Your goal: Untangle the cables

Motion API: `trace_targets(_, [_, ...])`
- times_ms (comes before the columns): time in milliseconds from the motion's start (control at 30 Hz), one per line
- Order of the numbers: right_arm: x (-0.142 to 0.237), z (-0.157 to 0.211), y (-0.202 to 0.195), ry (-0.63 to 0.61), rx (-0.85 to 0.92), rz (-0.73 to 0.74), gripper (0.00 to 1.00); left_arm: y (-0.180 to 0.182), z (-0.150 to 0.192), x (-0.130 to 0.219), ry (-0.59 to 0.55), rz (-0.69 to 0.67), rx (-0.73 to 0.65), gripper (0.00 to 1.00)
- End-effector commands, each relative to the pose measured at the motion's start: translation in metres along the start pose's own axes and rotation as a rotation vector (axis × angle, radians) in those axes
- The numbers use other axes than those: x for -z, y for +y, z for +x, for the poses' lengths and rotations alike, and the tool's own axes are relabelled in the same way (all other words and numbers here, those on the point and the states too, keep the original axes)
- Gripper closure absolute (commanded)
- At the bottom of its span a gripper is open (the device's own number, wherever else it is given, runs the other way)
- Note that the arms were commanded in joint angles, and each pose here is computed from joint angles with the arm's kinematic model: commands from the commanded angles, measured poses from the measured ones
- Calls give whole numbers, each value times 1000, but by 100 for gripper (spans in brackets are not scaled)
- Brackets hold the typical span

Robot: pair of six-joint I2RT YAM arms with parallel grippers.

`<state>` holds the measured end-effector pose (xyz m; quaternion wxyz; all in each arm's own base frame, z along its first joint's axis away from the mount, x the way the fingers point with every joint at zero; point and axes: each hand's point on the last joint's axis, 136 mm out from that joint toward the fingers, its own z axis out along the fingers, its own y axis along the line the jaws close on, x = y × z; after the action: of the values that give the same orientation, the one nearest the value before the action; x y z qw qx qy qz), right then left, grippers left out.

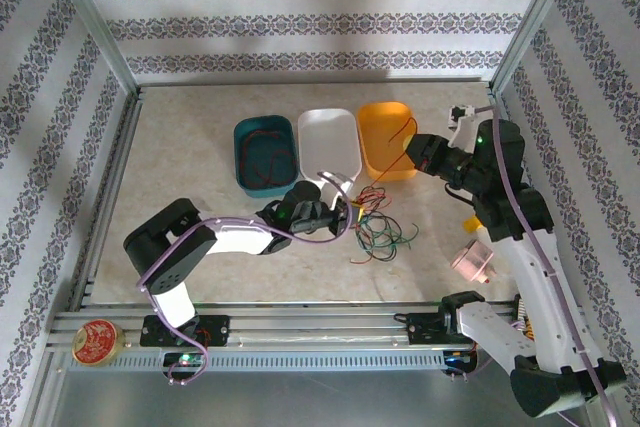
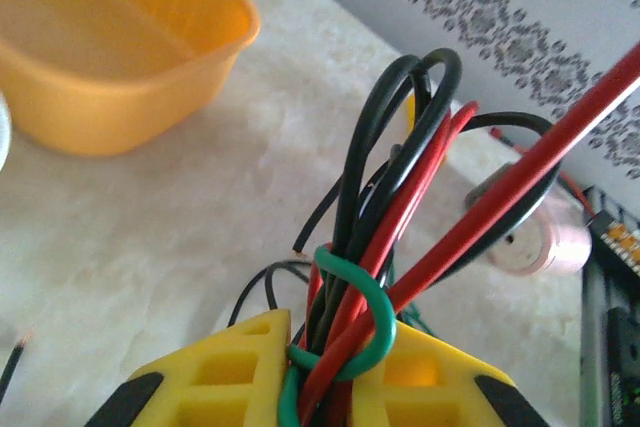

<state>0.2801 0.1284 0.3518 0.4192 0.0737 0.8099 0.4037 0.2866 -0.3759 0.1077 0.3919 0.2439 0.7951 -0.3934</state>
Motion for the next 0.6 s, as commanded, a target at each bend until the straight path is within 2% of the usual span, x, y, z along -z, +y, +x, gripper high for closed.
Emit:
trace_targets(0, [59,-75,94,-332,221,-262,100,75,146,42,448,-307,112,78])
trace_targets(167, [64,-84,106,-350,263,-276,100,82,164,55,493,-346,120,43])
trace_targets(200, [67,-87,110,-357,272,-282,100,84,167,57,500,-353,121,40])
trace_targets(267, [71,-94,119,-371,289,-295,100,87,171,61,503,-370,122,37])
trace_targets(467, [79,-105,147,-376,314,-389,100,89,171,60,485,-374,126,36])
trace_targets(567, [79,-103,153,-355,302,-426,100,79,158,58,419,-322,128,34])
